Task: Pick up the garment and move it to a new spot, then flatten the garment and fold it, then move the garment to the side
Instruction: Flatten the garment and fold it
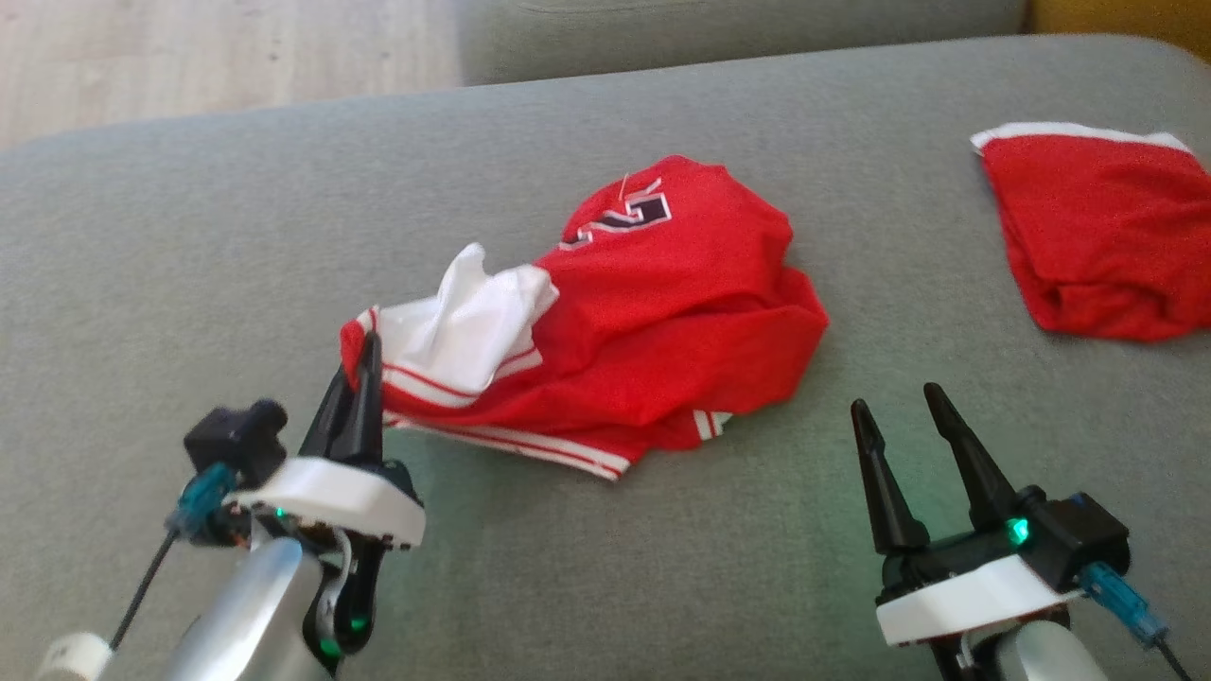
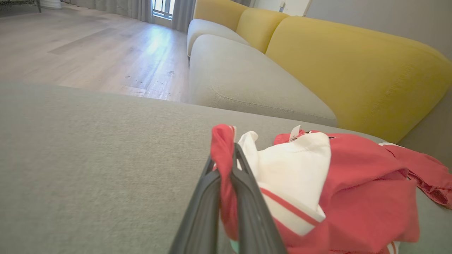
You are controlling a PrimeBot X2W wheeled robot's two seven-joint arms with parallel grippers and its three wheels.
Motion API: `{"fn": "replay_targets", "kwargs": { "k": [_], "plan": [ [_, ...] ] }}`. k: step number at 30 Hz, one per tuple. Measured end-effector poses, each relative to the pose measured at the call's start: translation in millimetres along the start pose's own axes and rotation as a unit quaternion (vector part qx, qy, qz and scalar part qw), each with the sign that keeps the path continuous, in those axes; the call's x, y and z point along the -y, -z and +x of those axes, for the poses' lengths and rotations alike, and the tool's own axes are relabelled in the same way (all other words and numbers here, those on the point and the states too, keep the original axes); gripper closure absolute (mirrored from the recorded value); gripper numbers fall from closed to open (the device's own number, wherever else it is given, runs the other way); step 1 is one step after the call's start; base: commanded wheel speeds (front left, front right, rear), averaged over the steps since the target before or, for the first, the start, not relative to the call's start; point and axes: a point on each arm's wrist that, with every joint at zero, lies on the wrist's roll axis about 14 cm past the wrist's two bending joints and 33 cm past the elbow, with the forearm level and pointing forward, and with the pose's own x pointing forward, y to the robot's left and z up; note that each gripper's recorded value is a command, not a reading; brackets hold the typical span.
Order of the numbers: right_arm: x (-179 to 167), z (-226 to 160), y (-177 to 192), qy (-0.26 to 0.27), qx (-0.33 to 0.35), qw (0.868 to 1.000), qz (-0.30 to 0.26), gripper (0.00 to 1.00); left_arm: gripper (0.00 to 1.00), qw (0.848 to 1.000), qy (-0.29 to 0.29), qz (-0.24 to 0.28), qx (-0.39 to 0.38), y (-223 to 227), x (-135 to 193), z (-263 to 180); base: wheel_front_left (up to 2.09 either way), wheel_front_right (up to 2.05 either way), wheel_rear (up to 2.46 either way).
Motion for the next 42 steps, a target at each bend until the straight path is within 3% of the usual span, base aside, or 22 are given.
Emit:
{"fn": "replay_targets", "kwargs": {
  "k": [7, 9, 13, 22, 30, 36, 39, 42],
  "plan": [
    [-14.1, 5.1, -2.9, -0.027, 0.004, 1.0, -0.004, 0.0, 1.0, 0.999, -0.008, 0.0, 0.042, -22.0, -3.4, -14.6, 0.0, 0.0, 0.0],
    [-15.8, 3.9, -3.2, -0.029, 0.004, 1.0, -0.005, 0.0, 1.0, 0.998, 0.02, 0.007, 0.058, -38.0, 9.9, -9.2, 0.0, 0.0, 0.0],
    [-14.0, -1.4, -4.7, -0.024, 0.007, 1.0, -0.006, 0.0, 1.0, 0.988, 0.108, 0.068, 0.083, -83.5, 60.4, 14.7, 0.0, 0.0, 0.0],
    [7.1, -20.9, -8.8, 0.022, 0.013, 1.0, -0.005, 0.0, 1.0, 0.921, 0.301, 0.197, 0.153, -178.0, 210.9, 50.9, 0.0, 0.0, 0.0],
    [31.4, -42.0, -16.7, 0.081, 0.027, 0.996, 0.002, 0.0, 1.0, 0.863, 0.391, 0.246, 0.206, -216.1, 313.4, 62.5, 0.0, 0.0, 0.0],
    [45.8, -58.1, -16.4, 0.115, 0.028, 0.993, 0.003, 0.0, 1.0, 0.817, 0.429, 0.248, 0.294, -264.6, 365.6, 42.5, 0.0, 0.0, 0.0],
    [47.5, -57.3, -18.8, 0.116, 0.032, 0.993, 0.002, 0.0, 1.0, 0.811, 0.428, 0.236, 0.322, -283.9, 366.1, 34.6, 0.0, 0.0, 0.0],
    [45.0, -51.9, -20.1, 0.108, 0.034, 0.994, 0.002, 0.0, 1.0, 0.826, 0.411, 0.227, 0.311, -279.9, 347.1, 44.0, 0.0, 0.0, 0.0]
  ]
}}
